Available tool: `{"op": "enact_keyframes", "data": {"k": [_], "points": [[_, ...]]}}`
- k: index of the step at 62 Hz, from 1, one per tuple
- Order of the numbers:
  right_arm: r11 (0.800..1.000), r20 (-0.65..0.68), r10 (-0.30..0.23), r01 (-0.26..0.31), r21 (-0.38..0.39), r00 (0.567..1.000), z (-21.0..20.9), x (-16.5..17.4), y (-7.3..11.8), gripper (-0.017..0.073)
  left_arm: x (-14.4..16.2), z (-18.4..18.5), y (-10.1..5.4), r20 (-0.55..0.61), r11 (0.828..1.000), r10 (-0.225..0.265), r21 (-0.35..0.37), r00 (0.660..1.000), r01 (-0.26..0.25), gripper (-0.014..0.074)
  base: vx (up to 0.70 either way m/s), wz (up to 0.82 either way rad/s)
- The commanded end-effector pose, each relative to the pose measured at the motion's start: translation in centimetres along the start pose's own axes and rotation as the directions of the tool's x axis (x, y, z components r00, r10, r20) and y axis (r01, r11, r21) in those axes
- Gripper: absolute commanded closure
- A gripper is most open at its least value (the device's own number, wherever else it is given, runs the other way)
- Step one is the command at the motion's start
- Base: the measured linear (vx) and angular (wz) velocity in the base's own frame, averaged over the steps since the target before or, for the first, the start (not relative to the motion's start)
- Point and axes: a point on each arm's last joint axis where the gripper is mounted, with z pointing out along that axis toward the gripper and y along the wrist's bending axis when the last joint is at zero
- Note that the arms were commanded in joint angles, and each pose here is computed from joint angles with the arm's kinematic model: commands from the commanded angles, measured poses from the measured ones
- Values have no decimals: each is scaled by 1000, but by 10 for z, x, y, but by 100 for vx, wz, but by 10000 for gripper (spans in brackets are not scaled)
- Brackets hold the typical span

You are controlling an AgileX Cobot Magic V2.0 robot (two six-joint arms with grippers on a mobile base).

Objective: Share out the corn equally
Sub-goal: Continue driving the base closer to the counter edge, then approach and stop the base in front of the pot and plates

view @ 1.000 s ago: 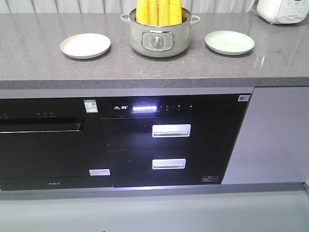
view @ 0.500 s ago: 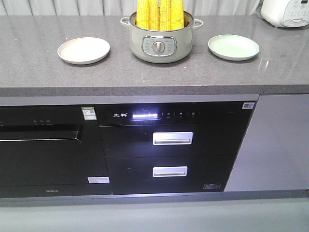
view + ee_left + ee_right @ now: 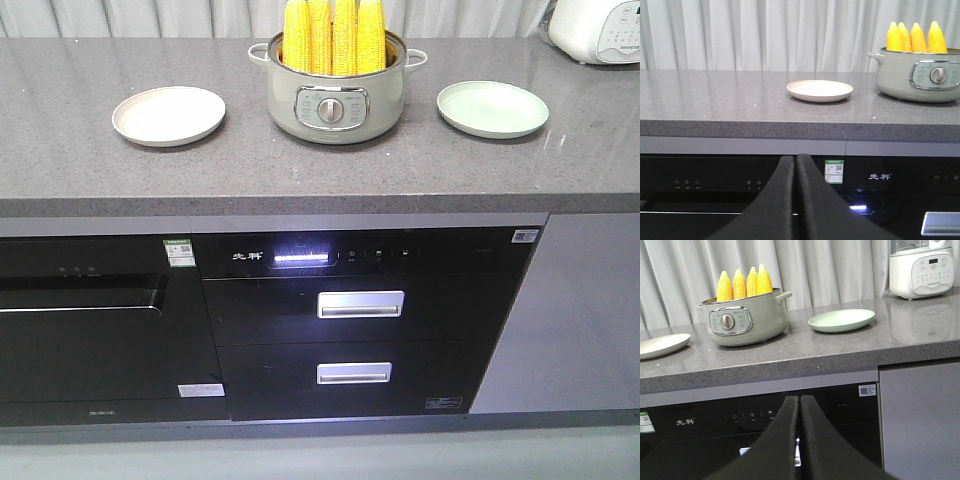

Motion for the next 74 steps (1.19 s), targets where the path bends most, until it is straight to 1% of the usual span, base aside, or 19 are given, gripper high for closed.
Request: {"op": "enact_keyframes", "data": {"k": [1,74], "points": [[1000,72,-7,9,-24,997,0,-5,2,561,-6,-1,0,87,1000,-2,2,996,2,600,9,0],[1000,72,-7,9,-24,997,0,-5,2,561,-6,-1,0,87,1000,-2,2,996,2,600,7,-1]]}}
